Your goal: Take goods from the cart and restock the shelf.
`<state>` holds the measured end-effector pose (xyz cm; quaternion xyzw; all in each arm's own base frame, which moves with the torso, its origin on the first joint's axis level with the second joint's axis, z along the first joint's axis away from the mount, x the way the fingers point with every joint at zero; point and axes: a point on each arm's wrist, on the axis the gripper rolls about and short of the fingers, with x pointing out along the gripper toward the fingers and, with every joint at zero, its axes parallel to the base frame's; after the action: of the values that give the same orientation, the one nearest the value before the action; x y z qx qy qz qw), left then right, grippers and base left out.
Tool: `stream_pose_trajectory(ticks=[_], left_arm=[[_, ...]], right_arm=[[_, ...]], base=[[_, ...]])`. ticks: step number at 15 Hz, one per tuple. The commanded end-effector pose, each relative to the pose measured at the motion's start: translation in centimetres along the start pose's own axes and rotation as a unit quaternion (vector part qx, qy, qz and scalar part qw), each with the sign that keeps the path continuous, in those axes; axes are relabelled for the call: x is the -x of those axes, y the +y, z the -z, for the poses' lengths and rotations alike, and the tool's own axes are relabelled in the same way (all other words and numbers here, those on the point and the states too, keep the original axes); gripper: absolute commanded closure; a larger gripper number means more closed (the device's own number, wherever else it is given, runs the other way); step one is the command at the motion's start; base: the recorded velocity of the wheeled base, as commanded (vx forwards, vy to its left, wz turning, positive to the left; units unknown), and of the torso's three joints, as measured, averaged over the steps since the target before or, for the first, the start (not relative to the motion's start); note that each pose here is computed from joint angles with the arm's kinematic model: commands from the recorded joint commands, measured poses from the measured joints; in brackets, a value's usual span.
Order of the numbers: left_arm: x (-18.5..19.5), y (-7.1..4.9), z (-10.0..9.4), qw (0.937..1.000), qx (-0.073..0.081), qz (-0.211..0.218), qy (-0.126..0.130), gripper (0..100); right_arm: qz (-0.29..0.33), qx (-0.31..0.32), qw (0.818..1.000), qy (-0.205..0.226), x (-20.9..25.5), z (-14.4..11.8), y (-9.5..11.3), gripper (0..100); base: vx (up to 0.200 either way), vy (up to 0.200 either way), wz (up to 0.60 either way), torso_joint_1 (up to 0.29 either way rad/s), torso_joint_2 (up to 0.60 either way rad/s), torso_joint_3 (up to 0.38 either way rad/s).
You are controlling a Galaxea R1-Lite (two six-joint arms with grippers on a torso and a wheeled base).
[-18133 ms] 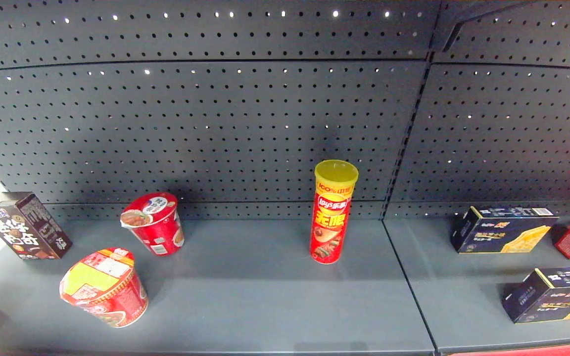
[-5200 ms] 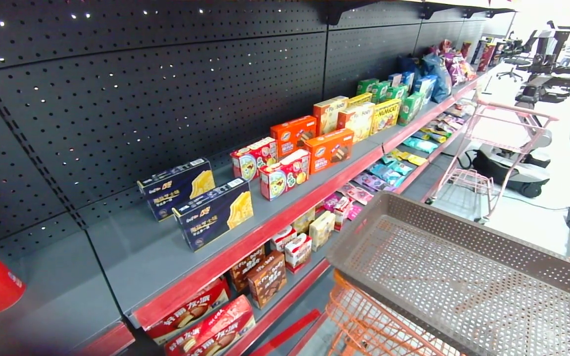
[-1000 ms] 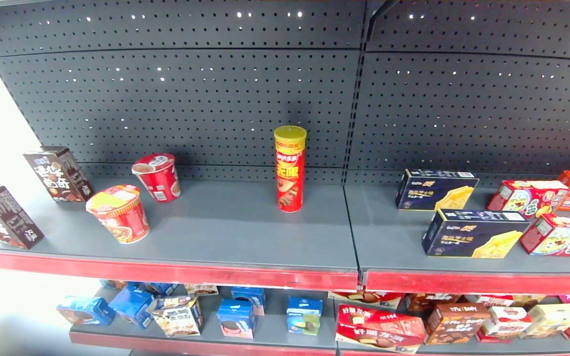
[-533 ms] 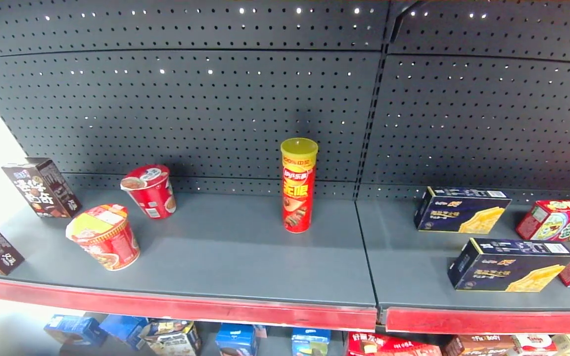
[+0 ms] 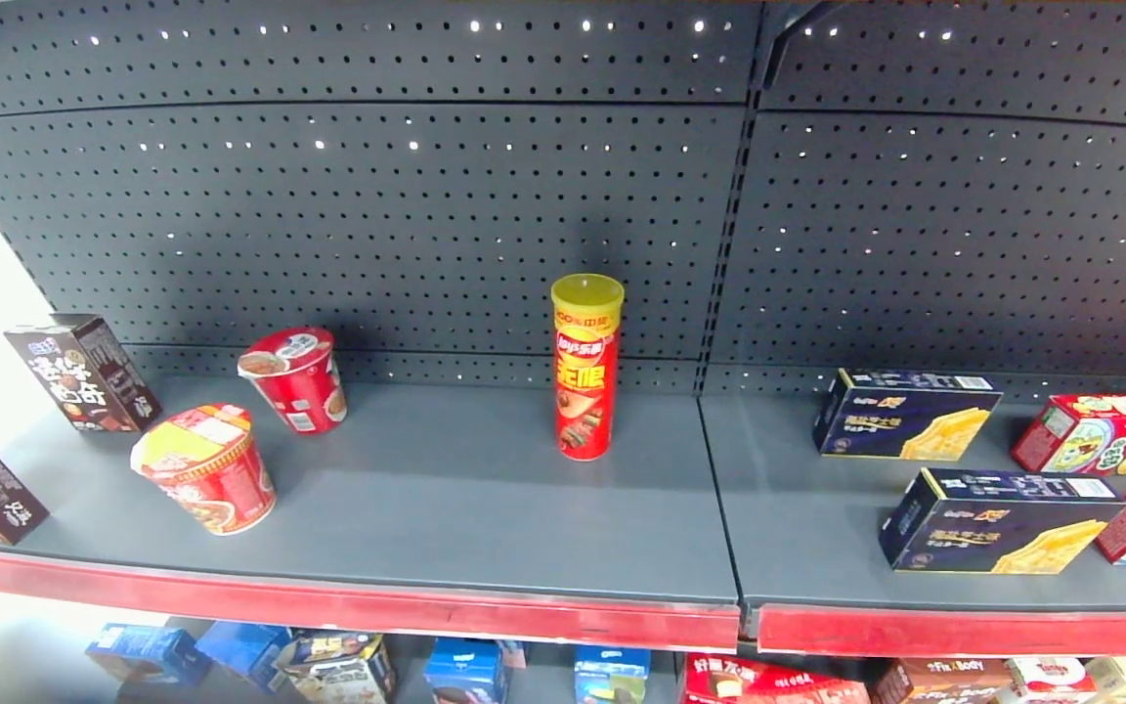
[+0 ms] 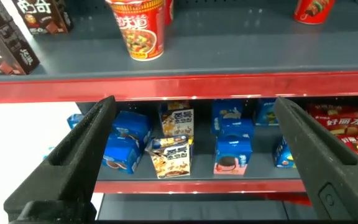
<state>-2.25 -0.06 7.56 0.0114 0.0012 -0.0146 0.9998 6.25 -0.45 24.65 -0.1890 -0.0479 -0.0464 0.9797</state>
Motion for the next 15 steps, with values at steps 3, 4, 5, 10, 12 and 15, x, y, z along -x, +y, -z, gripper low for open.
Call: stream_pose_trajectory(ticks=[3, 4, 5, 10, 12, 15], left_arm=[[0.0, 0.0, 0.0, 1.0, 0.0, 0.0, 0.0, 0], [0.0, 0.0, 0.0, 1.0, -0.001, 0.0, 0.0, 0], [0.0, 0.0, 0.0, 1.0, -0.002, 0.0, 0.0, 0], [0.0, 0.0, 0.0, 0.9999, -0.011, 0.005, 0.0, 0], [0.0, 0.0, 0.0, 0.9999, -0.011, 0.007, 0.001, 0], [-0.1, 0.0, 0.0, 0.9999, -0.01, 0.009, 0.006, 0]], right_arm=[[0.026, -0.021, 0.999, -0.036, 1.3, -1.4, -0.6, 100], [0.036, -0.025, 0.998, -0.05, 2.7, -1.5, -0.7, 100], [0.039, -0.026, 0.998, -0.051, 3.5, -1.4, -0.7, 100], [0.079, -0.023, 0.996, -0.038, 11.7, 1.5, 0.7, 100], [0.114, -0.016, 0.992, -0.044, 14.9, 1.6, 1.6, 100], [0.129, -0.016, 0.991, -0.036, 15.9, 1.0, 1.7, 100]], base=[[0.0, 0.0, 0.0, 0.0, 0.0, 0.0], [0.0, 0.0, 0.0, 0.0, 0.0, 0.0], [0.0, 0.0, 0.0, 0.0, 0.0, 0.0], [0.0, 0.0, 0.0, 0.0, 0.0, 0.0], [0.0, 0.0, 0.0, 0.0, 0.0, 0.0], [0.0, 0.0, 0.0, 0.0, 0.0, 0.0]])
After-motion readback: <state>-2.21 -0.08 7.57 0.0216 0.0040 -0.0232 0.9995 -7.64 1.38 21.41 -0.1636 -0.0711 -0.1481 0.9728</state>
